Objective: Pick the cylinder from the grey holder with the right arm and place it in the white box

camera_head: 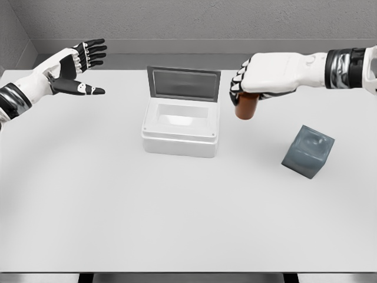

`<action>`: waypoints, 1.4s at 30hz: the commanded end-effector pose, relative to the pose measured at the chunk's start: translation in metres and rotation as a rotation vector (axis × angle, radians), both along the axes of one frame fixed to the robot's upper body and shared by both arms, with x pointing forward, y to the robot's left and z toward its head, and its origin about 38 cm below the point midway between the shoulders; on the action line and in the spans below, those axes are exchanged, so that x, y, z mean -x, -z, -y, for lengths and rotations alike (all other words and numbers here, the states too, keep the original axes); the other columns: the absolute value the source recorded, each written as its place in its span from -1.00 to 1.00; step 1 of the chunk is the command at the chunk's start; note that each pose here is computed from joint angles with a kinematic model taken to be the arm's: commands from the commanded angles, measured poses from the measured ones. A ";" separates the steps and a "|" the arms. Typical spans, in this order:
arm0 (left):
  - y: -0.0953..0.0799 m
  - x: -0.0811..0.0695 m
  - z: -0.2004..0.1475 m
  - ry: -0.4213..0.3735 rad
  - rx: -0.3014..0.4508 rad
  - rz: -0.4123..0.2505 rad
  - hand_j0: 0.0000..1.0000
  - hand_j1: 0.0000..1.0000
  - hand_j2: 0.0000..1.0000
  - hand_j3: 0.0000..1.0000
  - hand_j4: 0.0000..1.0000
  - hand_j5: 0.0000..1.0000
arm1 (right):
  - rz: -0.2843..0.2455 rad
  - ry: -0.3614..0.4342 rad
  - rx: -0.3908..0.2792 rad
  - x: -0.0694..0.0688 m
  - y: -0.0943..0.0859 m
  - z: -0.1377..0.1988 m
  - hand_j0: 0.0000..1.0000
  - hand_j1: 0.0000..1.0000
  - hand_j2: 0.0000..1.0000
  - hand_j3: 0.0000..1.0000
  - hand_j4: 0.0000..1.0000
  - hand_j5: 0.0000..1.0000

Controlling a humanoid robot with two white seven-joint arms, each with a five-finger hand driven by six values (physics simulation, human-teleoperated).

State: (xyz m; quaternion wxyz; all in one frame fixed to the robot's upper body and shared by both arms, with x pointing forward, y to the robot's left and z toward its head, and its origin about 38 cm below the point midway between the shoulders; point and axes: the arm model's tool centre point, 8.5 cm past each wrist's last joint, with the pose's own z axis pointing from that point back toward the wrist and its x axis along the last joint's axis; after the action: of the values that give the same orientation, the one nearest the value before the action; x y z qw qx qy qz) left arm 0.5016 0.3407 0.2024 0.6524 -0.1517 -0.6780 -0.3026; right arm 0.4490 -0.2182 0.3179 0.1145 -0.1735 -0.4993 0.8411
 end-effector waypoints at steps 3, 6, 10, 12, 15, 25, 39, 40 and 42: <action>0.000 0.000 -0.001 -0.001 0.005 -0.001 1.00 1.00 1.00 1.00 1.00 1.00 | -0.024 0.004 -0.010 -0.007 0.008 -0.008 -0.02 -0.02 -0.02 -0.02 -0.02 -0.02; 0.000 0.000 -0.001 -0.001 0.005 -0.001 1.00 1.00 1.00 1.00 1.00 1.00 | -0.023 0.001 -0.014 -0.011 0.008 -0.013 -0.02 -0.02 -0.02 -0.02 -0.02 -0.02; 0.000 0.000 0.000 0.000 0.005 0.000 1.00 1.00 1.00 1.00 1.00 1.00 | -0.017 -0.032 -0.008 -0.011 0.005 -0.028 -0.02 -0.02 -0.02 -0.02 -0.02 -0.02; -0.001 0.001 -0.001 -0.001 0.004 0.000 1.00 1.00 1.00 1.00 1.00 1.00 | -0.013 -0.030 -0.010 -0.013 0.003 -0.028 -0.02 -0.02 -0.02 -0.02 -0.02 -0.02; 0.000 0.001 -0.001 -0.002 0.004 -0.001 1.00 1.00 1.00 1.00 1.00 1.00 | -0.025 -0.031 -0.010 -0.019 0.006 -0.036 -0.02 -0.02 -0.02 -0.02 -0.02 -0.02; -0.001 0.000 -0.002 -0.002 0.004 0.002 1.00 1.00 1.00 1.00 1.00 1.00 | -0.047 -0.046 -0.012 -0.032 0.010 -0.062 -0.02 -0.02 -0.02 -0.02 -0.02 -0.02; -0.001 0.000 -0.001 -0.001 0.004 0.001 1.00 1.00 1.00 1.00 1.00 1.00 | -0.024 -0.067 -0.014 -0.037 -0.004 -0.079 -0.02 -0.02 -0.02 -0.02 -0.02 -0.02; -0.001 0.000 -0.002 -0.002 0.004 0.002 1.00 1.00 1.00 1.00 1.00 1.00 | -0.023 -0.078 -0.016 -0.036 -0.005 -0.084 -0.02 -0.02 -0.02 -0.02 -0.02 -0.02; -0.001 0.000 -0.001 -0.001 0.004 0.001 1.00 1.00 1.00 1.00 1.00 1.00 | -0.019 -0.089 -0.016 -0.036 -0.007 -0.090 -0.02 -0.02 -0.02 -0.02 -0.02 -0.02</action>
State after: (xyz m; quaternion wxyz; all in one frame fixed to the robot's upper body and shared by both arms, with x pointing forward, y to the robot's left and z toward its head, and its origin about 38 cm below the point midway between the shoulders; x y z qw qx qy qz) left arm 0.5015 0.3418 0.2027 0.6527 -0.1506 -0.6780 -0.3027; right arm 0.4853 -0.1338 0.3263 0.0840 -0.1474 -0.5098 0.8434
